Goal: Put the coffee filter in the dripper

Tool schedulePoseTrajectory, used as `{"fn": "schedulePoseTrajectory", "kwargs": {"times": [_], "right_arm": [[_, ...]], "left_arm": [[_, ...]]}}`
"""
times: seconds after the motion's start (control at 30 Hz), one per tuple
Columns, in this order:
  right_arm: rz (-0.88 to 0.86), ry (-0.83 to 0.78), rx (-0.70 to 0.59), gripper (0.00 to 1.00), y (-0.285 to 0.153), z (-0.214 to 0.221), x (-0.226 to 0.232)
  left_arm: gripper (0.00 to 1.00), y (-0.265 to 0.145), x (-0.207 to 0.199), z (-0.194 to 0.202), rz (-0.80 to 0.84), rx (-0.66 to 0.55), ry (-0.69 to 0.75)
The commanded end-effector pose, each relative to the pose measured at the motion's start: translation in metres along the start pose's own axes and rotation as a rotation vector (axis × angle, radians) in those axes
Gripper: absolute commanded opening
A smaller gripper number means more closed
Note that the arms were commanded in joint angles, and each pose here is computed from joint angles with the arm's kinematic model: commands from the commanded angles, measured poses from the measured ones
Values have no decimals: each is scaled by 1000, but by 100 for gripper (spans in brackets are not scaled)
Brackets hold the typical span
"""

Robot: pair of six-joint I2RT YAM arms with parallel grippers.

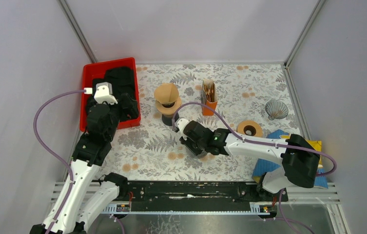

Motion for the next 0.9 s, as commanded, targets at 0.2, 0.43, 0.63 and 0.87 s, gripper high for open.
{"fn": "schedulePoseTrajectory", "kwargs": {"times": [0.2, 0.43, 0.63, 0.87], "right_arm": [[63, 29, -142, 47, -30, -40, -12], [174, 55, -187, 65, -60, -53, -32], [319, 89, -182, 82, -83, -44, -55], [390, 239, -140, 91, -96, -20, -85]], "left_arm": [[100, 5, -5, -5, 30, -31, -20], [100, 4, -5, -5, 32, -30, -19], [100, 4, -6, -5, 37, -28, -19], [100, 4, -6, -5, 41, -26, -18]]}}
Point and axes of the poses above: each gripper's point midway between its finger pads, its own y axis out along the fingers, its own x axis along the line the jaws close on, z = x × y, the point moved 4 cm from there along -y, back along the fingers, and after that the axes turned 14 degrees about -y, right-handed, at the moved point
